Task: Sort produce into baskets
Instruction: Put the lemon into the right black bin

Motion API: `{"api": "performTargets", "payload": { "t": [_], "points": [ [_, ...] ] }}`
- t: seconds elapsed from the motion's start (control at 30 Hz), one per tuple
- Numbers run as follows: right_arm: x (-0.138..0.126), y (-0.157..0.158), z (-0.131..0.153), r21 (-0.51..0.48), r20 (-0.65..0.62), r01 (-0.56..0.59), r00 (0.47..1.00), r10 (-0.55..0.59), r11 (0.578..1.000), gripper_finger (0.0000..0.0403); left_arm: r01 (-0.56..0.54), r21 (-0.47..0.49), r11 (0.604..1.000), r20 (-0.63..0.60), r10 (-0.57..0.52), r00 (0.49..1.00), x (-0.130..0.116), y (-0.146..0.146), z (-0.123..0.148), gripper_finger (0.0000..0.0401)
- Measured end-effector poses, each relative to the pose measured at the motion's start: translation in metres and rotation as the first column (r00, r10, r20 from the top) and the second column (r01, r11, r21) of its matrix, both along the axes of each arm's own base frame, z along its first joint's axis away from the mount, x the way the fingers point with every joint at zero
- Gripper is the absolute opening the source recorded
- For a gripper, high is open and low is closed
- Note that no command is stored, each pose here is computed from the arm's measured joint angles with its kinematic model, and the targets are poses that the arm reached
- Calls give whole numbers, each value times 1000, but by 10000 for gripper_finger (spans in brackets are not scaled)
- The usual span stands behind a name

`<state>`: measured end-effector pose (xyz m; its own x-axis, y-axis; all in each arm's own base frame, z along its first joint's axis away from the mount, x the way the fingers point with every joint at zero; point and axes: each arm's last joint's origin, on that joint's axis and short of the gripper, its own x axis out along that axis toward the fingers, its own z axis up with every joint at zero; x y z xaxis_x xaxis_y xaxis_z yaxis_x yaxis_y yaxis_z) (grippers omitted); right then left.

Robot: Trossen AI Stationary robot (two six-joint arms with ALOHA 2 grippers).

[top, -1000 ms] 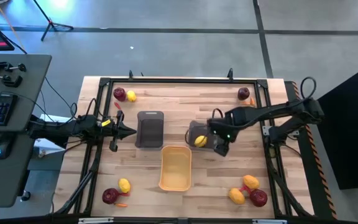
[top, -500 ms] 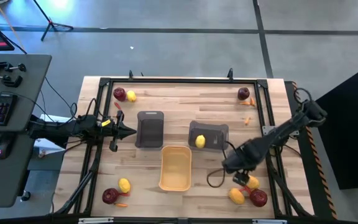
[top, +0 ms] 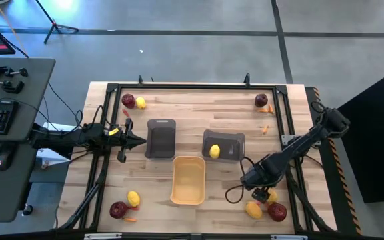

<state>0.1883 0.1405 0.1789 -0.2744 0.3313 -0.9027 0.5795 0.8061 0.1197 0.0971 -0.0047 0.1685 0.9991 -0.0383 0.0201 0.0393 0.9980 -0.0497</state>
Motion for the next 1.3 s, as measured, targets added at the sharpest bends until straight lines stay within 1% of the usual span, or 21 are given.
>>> {"api": "performTargets", "payload": {
  "t": [0.07, 0.17, 0.33, 0.5, 0.57, 0.63, 0.77, 0.83, 0.9, 0.97, 1.03, 1.07, 1.13, 1.2, 1.27, 1.3],
  "points": [
    [0, 1, -8, -2, -19, -7, 1000, 7, 1000, 312, 0, 0, 1000, 1, 0, 1000, 0, 0, 0, 0],
    [2, 4, -21, 34, -34, -6, 999, 7, 999, 312, 0, 0, 1000, 0, 0, 1000, 0, 0, 0, 0],
    [0, 2, -32, -10, -66, -5, 998, 4, 1000, 312, 0, 0, 1000, 0, 0, 1000, 0, 0, 0, 0],
    [1, 3, -37, -15, -81, -22, 997, 20, 1000, 306, 0, 0, 1000, 0, 0, 1000, 0, 0, 0, 0],
    [1, 3, -38, -17, -85, -28, 996, 26, 999, 291, 0, 0, 1000, 1, 0, 1000, 0, 0, 0, 0],
    [0, 2, -38, -19, -89, -28, 996, 26, 999, 268, 0, 0, 1000, 0, 0, 1000, 0, 0, 0, 0],
    [-3, -1, -32, -22, -101, -28, 995, 25, 999, 203, 0, 0, 1000, 1, 0, 1000, 0, 0, 0, 0],
    [-3, -4, -24, -11, -81, -24, 996, 23, 1000, 171, 0, 0, 1000, 0, 0, 1000, 0, 0, 0, 0],
    [1, -8, -11, -10, -37, -7, 999, 7, 1000, 154, 0, 0, 1000, 0, 0, 1000, 0, 0, 0, 0],
    [5, -13, 6, -36, 33, 13, 999, -12, 999, 154, 0, 0, 1000, 0, 0, 1000, 0, 0, 0, 0],
    [11, -21, 27, -72, 139, 45, 990, -35, 996, 154, 0, 0, 1000, 0, 0, 1000, 0, 0, 0, 0],
    [15, -25, 38, -89, 211, 68, 976, -48, 994, 154, 0, 0, 1000, 1, 0, 1000, 0, 0, 0, 0],
    [25, -35, 62, -135, 380, 136, 922, -75, 981, 164, 0, 0, 1000, 0, 0, 1000, 0, 0, 0, 0],
    [35, -46, 82, -179, 523, 220, 847, -96, 959, 178, 0, 0, 1000, 0, 0, 1000, 0, 0, 0, 0],
    [47, -57, 97, -196, 629, 288, 770, -105, 937, 185, 0, 0, 1000, 0, 0, 1000, 0, 0, 0, 0],
    [52, -63, 102, -208, 662, 311, 743, -101, 927, 186, 0, 0, 1000, 1, 0, 1000, 0, 0, 0, 0]
  ]
}}
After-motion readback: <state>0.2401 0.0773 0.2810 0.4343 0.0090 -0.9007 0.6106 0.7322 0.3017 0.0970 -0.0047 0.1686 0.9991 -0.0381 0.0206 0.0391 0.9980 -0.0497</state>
